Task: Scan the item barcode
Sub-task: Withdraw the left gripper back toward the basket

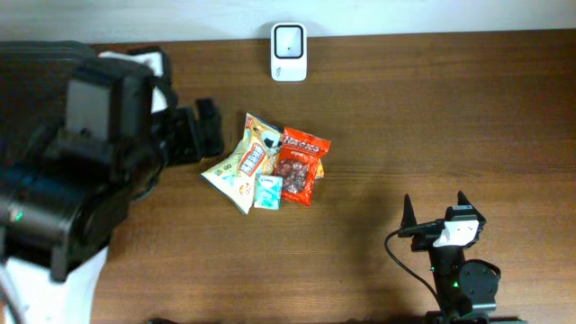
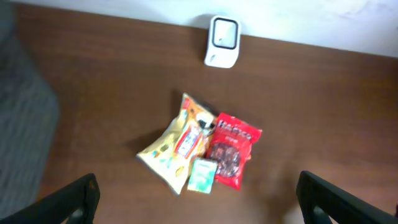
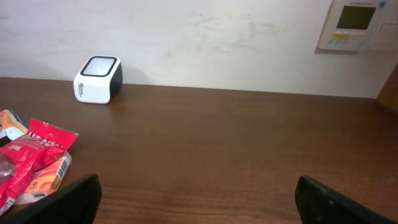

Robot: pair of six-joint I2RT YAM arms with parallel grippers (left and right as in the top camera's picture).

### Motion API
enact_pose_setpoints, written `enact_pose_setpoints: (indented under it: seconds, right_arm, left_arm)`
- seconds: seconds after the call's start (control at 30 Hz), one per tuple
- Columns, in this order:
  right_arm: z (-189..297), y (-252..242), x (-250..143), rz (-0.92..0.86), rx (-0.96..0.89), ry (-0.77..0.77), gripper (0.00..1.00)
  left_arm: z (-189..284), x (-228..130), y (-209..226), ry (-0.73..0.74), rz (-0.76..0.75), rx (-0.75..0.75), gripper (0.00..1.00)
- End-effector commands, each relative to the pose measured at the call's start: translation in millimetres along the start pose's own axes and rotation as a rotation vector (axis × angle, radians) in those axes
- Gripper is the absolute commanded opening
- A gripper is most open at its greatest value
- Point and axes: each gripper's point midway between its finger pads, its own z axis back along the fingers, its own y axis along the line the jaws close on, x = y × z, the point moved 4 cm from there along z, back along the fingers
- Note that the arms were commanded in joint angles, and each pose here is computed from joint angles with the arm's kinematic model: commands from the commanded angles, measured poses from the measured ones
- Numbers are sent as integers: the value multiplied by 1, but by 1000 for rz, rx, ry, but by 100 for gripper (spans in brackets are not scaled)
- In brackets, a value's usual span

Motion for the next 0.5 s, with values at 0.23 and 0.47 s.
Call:
enact_pose_setpoints:
  seconds: [0.23,0.47]
  right_arm:
    - [0,1,-3,-3,1,7,99]
    - [0,0,-3,-3,0,7,99]
  left_arm:
    - [60,0,74,-165,317,180,99]
    - [42,3,81,-123,333,212,99]
